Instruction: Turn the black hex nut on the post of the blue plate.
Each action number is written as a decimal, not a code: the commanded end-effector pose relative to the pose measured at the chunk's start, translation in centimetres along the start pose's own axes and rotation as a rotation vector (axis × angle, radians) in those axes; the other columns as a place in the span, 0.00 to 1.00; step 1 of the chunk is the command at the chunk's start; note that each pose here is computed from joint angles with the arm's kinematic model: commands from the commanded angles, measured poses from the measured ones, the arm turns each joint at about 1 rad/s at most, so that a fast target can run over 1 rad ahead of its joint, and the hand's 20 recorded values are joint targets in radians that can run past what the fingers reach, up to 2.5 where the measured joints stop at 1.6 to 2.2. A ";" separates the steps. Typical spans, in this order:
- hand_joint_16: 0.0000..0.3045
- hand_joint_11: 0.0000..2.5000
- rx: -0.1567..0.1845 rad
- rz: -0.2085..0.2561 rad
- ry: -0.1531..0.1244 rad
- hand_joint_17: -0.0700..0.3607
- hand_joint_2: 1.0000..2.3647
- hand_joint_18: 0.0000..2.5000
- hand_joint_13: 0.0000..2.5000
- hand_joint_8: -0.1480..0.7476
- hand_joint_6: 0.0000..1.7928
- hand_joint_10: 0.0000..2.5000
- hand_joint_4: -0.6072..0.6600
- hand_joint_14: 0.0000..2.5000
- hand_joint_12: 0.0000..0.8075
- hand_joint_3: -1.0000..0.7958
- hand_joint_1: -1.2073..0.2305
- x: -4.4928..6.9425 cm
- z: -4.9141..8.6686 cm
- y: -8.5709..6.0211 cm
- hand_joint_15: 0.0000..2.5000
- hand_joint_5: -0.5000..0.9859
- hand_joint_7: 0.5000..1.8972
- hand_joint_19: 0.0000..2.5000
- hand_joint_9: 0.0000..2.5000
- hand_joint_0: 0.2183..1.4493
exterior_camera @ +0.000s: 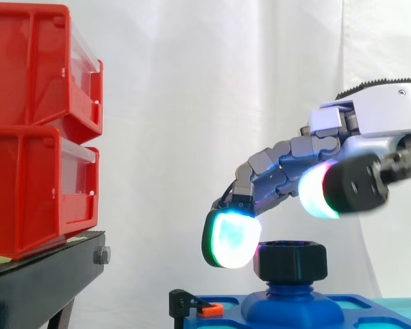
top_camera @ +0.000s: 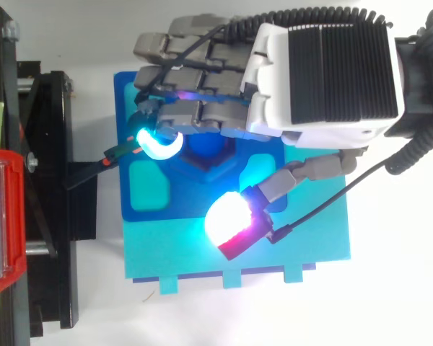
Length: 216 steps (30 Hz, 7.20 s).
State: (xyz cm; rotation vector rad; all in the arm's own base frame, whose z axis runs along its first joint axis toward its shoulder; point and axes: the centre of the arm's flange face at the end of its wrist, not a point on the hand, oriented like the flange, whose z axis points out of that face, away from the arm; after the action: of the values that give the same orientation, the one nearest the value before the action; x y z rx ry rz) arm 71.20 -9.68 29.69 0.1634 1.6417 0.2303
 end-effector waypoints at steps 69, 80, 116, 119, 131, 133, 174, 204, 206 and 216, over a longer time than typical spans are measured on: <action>0.17 0.08 -0.009 -0.002 -0.022 0.44 0.00 0.09 0.10 0.42 0.28 0.00 0.72 0.00 0.45 0.28 0.49 -0.8 -0.5 -2.8 0.02 0.22 0.35 0.08 0.14 0.14; 0.19 0.08 0.011 -0.019 0.021 0.46 0.00 0.10 0.10 0.44 0.28 0.00 0.73 0.00 0.47 0.28 0.52 -0.5 -1.1 -3.6 0.02 0.22 0.35 0.08 0.14 0.12; 0.19 0.07 0.013 -0.085 0.039 0.47 0.00 0.10 0.10 0.44 0.28 0.00 0.68 0.00 0.48 0.28 0.59 -3.7 -1.3 -3.6 0.02 0.19 0.26 0.08 0.14 0.11; 0.19 0.07 0.014 -0.089 0.050 0.47 0.00 0.10 0.10 0.44 0.28 0.00 0.66 0.00 0.48 0.28 0.54 -4.2 -1.3 -3.6 0.02 0.18 0.24 0.07 0.14 0.11; 0.14 0.07 -0.007 -0.094 0.024 0.39 0.00 0.06 0.08 0.35 0.28 0.00 0.58 0.00 0.37 0.28 0.33 -4.9 -0.7 -2.3 0.02 0.16 0.21 0.08 0.11 0.24; 0.14 0.08 -0.016 -0.094 0.001 0.39 0.00 0.06 0.07 0.34 0.28 0.00 0.58 0.00 0.37 0.28 0.32 -5.1 -0.4 -2.0 0.02 0.16 0.21 0.08 0.11 0.25; 0.14 0.09 -0.023 -0.086 0.028 0.39 0.00 0.06 0.07 0.36 0.28 0.00 0.63 0.00 0.38 0.28 0.34 -2.1 0.6 -1.9 0.02 0.18 0.26 0.08 0.12 0.24; 0.14 0.09 -0.007 -0.085 0.051 0.39 0.00 0.06 0.08 0.36 0.28 0.00 0.68 0.00 0.38 0.28 0.35 -2.0 0.1 -2.7 0.03 0.20 0.33 0.08 0.12 0.23; 0.14 0.09 -0.006 -0.085 0.049 0.39 0.00 0.06 0.08 0.36 0.28 0.00 0.67 0.00 0.38 0.28 0.35 -2.2 0.1 -2.7 0.02 0.20 0.33 0.08 0.12 0.23; 0.14 0.09 -0.010 -0.083 0.061 0.39 0.00 0.06 0.08 0.36 0.28 0.00 0.68 0.00 0.38 0.28 0.35 -2.1 -0.2 -3.1 0.02 0.21 0.34 0.08 0.12 0.23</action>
State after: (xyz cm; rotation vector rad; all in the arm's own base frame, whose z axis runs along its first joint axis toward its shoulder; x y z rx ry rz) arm 71.38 -13.14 30.99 0.0822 1.7030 0.1795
